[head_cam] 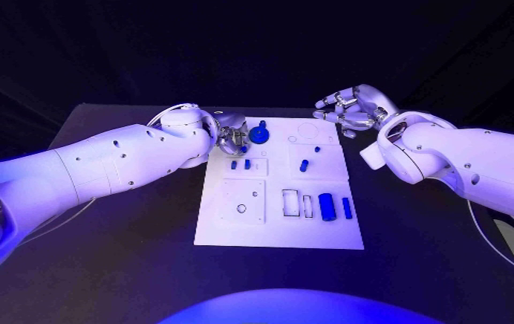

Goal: Assemble the parts on the task board

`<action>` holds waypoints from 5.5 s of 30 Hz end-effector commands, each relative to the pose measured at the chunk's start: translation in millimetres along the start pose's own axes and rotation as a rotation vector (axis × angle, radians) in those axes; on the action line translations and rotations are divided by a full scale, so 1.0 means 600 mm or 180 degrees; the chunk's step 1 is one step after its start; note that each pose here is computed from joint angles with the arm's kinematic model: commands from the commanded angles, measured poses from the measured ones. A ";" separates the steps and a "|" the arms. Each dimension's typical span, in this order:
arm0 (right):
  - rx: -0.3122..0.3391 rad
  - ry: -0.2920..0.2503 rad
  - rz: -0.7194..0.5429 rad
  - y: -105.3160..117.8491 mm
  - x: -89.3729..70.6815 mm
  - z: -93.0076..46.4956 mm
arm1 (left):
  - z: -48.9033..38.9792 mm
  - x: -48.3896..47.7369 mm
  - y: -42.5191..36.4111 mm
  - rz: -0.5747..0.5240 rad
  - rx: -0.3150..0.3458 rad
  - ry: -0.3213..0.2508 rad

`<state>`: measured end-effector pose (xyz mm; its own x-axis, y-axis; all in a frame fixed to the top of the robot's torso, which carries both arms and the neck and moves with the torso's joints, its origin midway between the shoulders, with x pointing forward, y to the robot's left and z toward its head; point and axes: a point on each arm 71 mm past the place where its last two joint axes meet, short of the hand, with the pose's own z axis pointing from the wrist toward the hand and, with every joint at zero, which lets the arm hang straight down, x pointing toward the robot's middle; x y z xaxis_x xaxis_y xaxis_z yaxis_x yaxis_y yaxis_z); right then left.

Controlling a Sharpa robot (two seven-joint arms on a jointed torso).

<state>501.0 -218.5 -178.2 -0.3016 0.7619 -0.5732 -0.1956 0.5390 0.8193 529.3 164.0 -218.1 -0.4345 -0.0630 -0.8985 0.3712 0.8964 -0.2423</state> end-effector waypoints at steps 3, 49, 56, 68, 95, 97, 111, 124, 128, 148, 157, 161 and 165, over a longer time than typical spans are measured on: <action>-0.0031 0.0033 -0.0004 0.001 0.002 0.000 | 0.000 0.002 -0.001 0.0008 -0.0008 0.0052; 0.0117 0.0564 -0.2672 -0.040 0.015 0.008 | -0.098 -0.064 0.070 -0.3699 0.0510 -0.0868; 0.0033 0.0604 -0.2874 -0.036 0.042 0.011 | -0.113 -0.060 0.054 -0.4251 0.0724 -0.0788; -0.0069 0.0662 -0.2916 -0.027 0.077 0.024 | -0.126 -0.060 0.045 -0.4443 0.0888 -0.0771; -0.0007 0.0796 -0.2937 -0.043 0.107 0.029 | -0.132 -0.060 0.046 -0.4463 0.0856 -0.0785; -0.0003 0.0806 -0.2932 -0.045 0.109 0.029 | -0.132 -0.060 0.046 -0.4462 0.0849 -0.0779; 0.0125 0.0884 -0.2837 -0.057 0.106 0.029 | -0.132 -0.058 0.047 -0.4451 0.0809 -0.0745; -0.0019 0.0633 -0.2687 -0.046 0.098 0.027 | -0.132 -0.058 0.049 -0.4438 0.0797 -0.0718; -0.0074 0.0502 -0.2662 -0.040 0.090 0.027 | -0.132 -0.057 0.050 -0.4437 0.0794 -0.0709; -0.0472 0.0452 -0.2368 0.044 0.088 -0.020 | -0.130 -0.057 0.054 -0.4428 0.0776 -0.0697; -0.0935 0.0697 -0.2206 0.118 0.164 -0.036 | -0.124 -0.057 0.048 -0.4430 0.0798 -0.0677; -0.1060 0.0809 -0.2143 0.128 0.206 -0.038 | -0.122 -0.056 0.043 -0.4432 0.0818 -0.0659; -0.1113 0.0922 -0.2080 0.125 0.243 -0.041 | -0.120 -0.056 0.038 -0.4434 0.0838 -0.0645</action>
<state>420.4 -77.6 -198.9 -0.2574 0.1850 -0.9484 -0.6679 0.6753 0.3129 494.3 221.5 -168.6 -0.4286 -0.8991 0.0894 -0.1115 -0.0455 -0.9927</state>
